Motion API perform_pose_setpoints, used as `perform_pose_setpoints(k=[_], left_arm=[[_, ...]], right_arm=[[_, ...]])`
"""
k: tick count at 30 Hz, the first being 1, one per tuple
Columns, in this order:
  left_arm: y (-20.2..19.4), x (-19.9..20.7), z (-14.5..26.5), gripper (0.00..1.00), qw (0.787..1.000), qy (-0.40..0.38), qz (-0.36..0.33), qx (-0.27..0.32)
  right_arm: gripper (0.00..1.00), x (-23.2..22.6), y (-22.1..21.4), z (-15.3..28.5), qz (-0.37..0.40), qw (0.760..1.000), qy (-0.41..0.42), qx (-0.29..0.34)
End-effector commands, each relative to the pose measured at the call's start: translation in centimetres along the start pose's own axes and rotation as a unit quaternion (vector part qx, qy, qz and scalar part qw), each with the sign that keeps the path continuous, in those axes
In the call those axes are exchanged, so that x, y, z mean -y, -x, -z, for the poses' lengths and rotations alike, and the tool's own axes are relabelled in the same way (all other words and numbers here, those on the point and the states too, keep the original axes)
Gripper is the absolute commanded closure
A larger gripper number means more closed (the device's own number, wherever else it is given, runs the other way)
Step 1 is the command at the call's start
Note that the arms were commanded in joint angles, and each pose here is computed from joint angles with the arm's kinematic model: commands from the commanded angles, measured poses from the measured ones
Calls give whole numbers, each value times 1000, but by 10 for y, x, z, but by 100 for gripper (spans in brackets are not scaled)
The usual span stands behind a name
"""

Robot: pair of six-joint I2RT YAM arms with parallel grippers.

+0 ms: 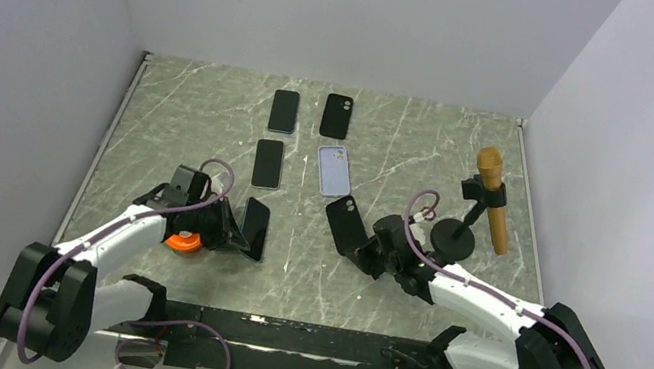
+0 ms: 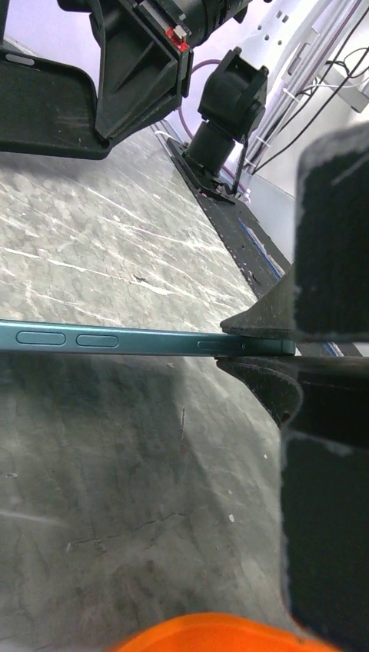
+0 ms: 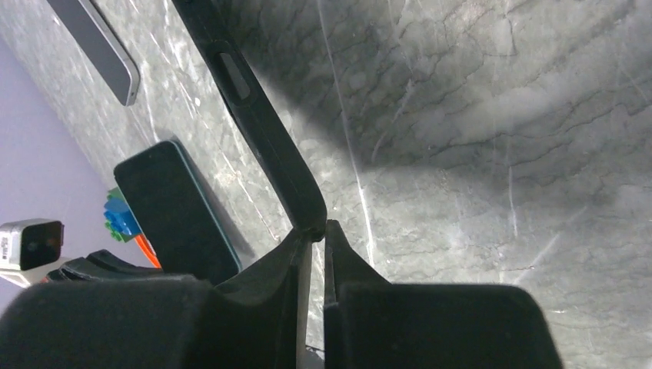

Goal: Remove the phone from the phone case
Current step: Place the phone at the center of the board, then reset both arms

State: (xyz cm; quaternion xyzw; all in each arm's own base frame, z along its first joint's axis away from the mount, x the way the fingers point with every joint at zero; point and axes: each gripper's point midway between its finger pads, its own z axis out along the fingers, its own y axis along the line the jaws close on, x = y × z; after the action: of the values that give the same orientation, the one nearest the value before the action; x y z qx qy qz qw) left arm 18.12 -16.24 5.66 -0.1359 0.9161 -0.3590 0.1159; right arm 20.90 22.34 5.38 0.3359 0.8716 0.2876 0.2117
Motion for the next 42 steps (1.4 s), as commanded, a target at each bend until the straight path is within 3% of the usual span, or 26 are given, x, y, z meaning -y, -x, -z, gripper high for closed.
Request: perform_pose_setpoints(k=[1,4,11,16,19,22,28,34,39,42], left_arm=[[1,-12,0,100,999,35,-12,-12],[5,-13,3,100,998,49,-25,-15],[5,-16,1,100,998,56,-30,-22],[3,-17,-2,99,998,54,-28,-30],[6,-19,-3,96,997,62,-30,-31],[11,-23,-1,88,996,80,-37,-24],[23,-24,9,54,992,114,-57,-11],[35,-11,29,41,989,126,-71,20],[56,43,67,30,989,75,-97,83],[76,90,116,18,977,39,-120,173]], right_arm=[[85,-5,-9,-3,-12,1000,12,-21],[78,-2,-10,-3,-14,1000,7,-24],[50,3,-17,2,7,999,-8,-48],[42,-23,-8,15,109,993,21,-40],[39,-54,5,30,203,977,58,-14],[37,-67,13,41,262,963,70,1],[34,-91,23,67,308,942,128,33],[28,-112,50,92,341,928,118,89],[24,-132,85,119,356,918,93,150],[22,-157,109,150,370,902,99,201]])
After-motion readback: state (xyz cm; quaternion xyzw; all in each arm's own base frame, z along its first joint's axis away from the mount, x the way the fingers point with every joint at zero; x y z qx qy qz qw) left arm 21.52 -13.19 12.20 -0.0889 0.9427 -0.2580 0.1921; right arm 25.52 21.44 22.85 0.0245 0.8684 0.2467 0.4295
